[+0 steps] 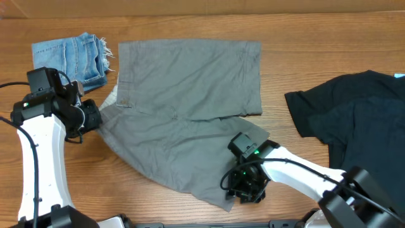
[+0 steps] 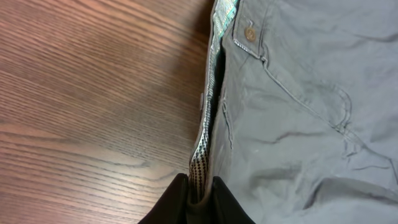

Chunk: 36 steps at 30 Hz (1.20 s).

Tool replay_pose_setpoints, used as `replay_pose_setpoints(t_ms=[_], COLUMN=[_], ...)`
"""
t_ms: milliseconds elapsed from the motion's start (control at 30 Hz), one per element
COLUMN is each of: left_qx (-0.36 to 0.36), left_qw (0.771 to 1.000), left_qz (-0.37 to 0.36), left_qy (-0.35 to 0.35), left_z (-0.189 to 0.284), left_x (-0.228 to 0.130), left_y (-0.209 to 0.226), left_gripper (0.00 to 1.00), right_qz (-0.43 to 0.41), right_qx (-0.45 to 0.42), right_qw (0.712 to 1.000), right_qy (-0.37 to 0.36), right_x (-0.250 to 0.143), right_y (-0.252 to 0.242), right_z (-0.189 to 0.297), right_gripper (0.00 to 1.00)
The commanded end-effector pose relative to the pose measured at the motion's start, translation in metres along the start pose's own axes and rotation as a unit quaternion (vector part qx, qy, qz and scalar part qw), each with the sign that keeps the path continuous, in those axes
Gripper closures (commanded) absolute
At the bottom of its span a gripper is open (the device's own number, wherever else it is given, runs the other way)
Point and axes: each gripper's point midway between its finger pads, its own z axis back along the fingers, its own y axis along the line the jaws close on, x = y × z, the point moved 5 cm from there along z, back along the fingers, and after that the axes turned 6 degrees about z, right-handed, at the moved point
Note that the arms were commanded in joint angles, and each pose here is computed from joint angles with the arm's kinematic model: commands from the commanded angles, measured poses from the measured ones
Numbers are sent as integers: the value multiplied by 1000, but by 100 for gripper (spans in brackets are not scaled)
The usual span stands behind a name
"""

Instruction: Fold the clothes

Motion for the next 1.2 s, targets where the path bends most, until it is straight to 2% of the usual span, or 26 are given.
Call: replay_pose_setpoints(t_ms=[0, 67, 167, 200, 333, 567, 667, 700, 933, 1067, 1167], left_qx=[3, 4, 5, 5, 4, 6, 7, 7, 11, 4, 2], left_qw=[1000, 1000, 1000, 1000, 1000, 1000, 1000, 1000, 999, 1000, 1000], left_qz=[-9, -8, -7, -7, -8, -6, -5, -5, -2, -11, -20], left_qy=[6, 12, 16, 16, 14, 24, 28, 29, 52, 15, -19], left_z=[-5, -8, -11, -11, -11, -11, -11, -11, -2, 20, 37], left_x=[3, 3, 3, 3, 4, 0, -2, -2, -16, -19, -21], left_y=[-1, 0, 0, 0, 0, 1, 1, 1, 3, 0, -1], left_gripper=[85, 85, 85, 85, 86, 90, 92, 96, 96, 96, 96], right_qz=[12, 12, 20, 20, 0, -86, -93, -83, -35, -10, -1], right_qx=[-11, -11, -10, -10, -59, -177, -158, -148, -94, -54, -35], right_qw=[1000, 1000, 1000, 1000, 998, 976, 977, 978, 972, 957, 949], right_qy=[17, 16, 15, 14, -14, -88, -111, -121, -210, -284, -312], right_x=[1, 1, 1, 2, 7, 16, 22, 24, 21, 11, 5], right_y=[-4, -4, -4, -4, -16, -42, -41, -39, -14, 4, 11], right_z=[-12, -12, -12, -11, 1, 71, 94, 102, 158, 199, 217], right_gripper=[55, 64, 93, 96, 96, 96, 96, 96, 96, 96, 96])
